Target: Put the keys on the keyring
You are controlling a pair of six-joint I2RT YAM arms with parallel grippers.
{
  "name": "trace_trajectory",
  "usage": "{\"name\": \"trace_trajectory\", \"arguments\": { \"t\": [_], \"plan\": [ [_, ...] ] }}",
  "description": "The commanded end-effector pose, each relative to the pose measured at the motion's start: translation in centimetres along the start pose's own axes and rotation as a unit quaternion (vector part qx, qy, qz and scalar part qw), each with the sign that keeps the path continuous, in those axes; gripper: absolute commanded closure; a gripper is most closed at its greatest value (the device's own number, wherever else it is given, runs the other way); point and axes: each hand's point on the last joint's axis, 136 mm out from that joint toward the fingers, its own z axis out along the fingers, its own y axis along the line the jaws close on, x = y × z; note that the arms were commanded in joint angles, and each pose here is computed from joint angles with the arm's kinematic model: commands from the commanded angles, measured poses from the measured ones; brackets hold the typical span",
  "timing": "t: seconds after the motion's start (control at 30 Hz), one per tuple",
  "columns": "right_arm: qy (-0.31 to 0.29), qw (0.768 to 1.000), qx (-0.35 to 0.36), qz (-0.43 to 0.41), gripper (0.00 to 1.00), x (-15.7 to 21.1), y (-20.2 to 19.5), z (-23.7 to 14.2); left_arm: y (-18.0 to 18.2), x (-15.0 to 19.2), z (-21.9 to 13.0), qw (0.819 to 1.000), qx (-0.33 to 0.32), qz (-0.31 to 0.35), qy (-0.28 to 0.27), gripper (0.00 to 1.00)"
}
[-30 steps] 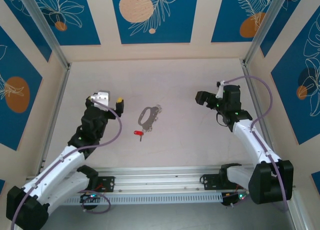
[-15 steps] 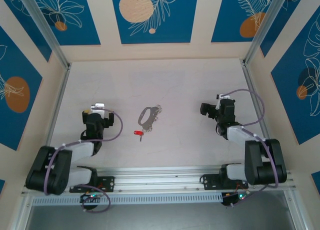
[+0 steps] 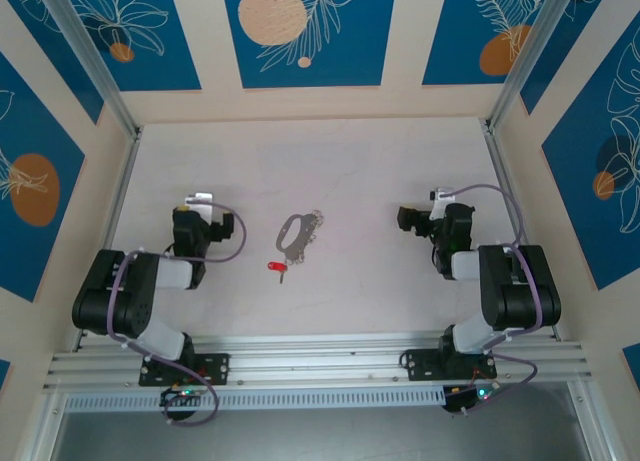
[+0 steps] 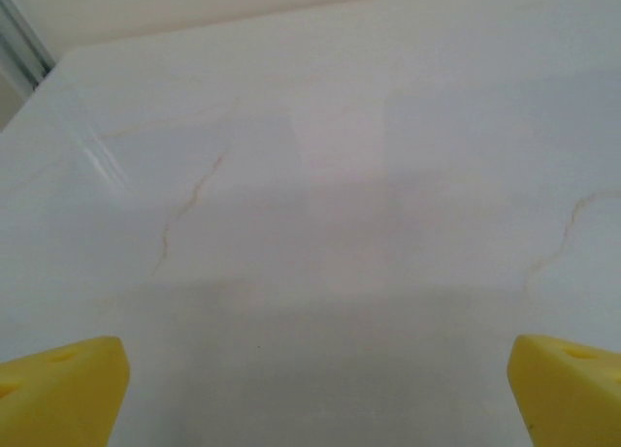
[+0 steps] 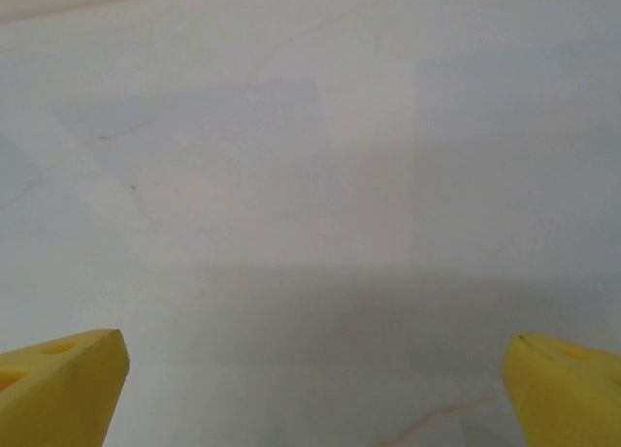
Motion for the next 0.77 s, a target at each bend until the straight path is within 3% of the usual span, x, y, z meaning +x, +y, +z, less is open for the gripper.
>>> {"name": "trace_trajectory", "arguments": {
  "t": [0.0, 0.73],
  "plan": [
    [-0.026, 0.999, -0.015, -0.031, 0.01, -1.74, 1.1, 0.15, -0.28, 0.12, 0.26, 1.0, 0.022, -0.012, 0.008, 0.0],
    [-0.025, 0.999, -0.013, -0.031, 0.01, -1.71, 1.02, 0.12, -0.31, 0.05, 0.08, 1.0, 0.022, -0.011, 0.004, 0.0]
  ]
}}
